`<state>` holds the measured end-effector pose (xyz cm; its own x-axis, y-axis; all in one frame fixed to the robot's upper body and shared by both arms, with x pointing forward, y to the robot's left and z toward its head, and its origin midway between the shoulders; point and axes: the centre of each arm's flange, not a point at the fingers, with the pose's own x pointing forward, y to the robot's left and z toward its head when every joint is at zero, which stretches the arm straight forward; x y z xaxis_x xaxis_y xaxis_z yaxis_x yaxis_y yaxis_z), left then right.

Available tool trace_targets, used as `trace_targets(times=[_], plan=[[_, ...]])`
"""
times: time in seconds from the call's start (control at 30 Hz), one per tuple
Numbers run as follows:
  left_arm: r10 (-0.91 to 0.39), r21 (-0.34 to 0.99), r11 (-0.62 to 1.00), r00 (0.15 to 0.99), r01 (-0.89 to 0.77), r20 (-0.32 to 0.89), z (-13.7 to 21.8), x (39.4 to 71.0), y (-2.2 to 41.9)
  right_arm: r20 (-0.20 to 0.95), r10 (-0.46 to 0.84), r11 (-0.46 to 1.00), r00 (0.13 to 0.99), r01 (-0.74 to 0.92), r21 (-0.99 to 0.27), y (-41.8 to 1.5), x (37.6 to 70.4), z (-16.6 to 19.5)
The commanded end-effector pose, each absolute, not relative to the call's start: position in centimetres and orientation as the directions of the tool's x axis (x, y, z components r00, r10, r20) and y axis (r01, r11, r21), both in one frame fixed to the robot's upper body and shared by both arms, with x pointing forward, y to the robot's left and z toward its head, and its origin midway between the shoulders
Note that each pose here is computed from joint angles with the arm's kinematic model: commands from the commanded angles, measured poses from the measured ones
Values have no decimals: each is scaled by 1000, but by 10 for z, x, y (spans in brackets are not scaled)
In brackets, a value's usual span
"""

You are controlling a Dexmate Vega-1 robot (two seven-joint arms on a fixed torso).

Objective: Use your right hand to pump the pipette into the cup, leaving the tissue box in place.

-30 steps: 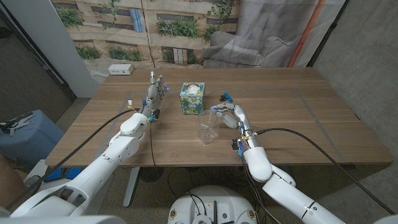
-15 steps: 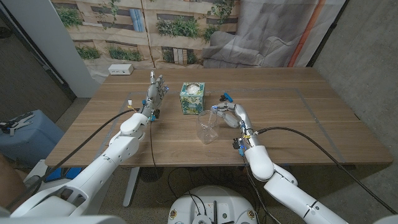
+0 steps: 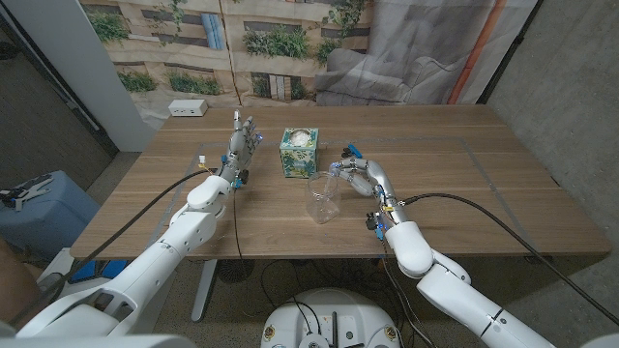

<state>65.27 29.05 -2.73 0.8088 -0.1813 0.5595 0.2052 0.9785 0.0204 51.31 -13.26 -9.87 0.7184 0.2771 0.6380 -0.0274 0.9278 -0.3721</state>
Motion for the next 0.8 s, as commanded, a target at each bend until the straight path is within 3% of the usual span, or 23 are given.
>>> trace_targets(times=[0.03, 0.8], plan=[[-181, 20, 979, 809, 205, 559, -28, 653, 290, 618, 293, 923, 730, -47, -382, -134, 514, -97], [-181, 20, 979, 809, 205, 559, -28, 653, 290, 612, 315, 915, 725, -60, -400, -134, 513, -96]])
